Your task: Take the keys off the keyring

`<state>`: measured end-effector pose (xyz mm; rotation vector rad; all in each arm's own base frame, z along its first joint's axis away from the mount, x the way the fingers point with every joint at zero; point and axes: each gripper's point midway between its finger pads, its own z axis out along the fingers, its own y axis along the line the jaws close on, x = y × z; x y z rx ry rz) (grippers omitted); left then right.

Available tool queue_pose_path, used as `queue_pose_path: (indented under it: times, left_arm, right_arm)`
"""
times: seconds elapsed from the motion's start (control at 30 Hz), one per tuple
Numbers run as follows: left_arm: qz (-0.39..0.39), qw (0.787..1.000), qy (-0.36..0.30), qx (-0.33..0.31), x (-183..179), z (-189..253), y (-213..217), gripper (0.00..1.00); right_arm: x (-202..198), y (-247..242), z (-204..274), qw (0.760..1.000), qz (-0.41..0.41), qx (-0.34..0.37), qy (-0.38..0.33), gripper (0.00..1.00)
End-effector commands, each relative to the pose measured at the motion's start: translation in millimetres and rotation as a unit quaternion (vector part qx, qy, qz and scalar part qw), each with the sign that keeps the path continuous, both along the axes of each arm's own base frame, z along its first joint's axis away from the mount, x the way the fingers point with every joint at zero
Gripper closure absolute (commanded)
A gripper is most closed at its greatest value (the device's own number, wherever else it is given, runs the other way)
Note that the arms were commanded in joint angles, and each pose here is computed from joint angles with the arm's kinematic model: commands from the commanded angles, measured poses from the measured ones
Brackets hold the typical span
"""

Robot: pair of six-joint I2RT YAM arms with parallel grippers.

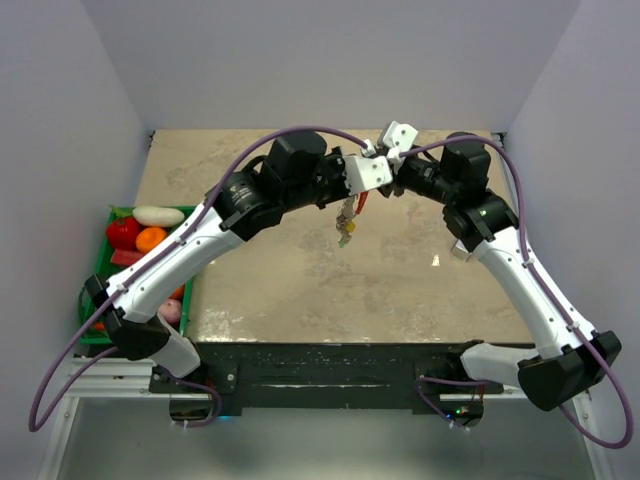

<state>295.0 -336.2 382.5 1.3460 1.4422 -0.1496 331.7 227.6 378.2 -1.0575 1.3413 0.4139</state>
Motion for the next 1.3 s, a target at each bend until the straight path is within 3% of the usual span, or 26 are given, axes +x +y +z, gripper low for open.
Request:
queue_pose_path:
  times: [0.0,1.27]
  left_arm:
    - [-0.004,0.999,-0.028,-0.045,-5,33,1,1.0]
    - [0.013,0.997,-0.018,-0.068,5,40,14,1.0]
  right_arm:
    - [-1,0,26,0.999,-0.004,0.02,-0.031,0.54]
    - [-25,-11,34,0.999,0.002,-0.001,-0.035,0.54]
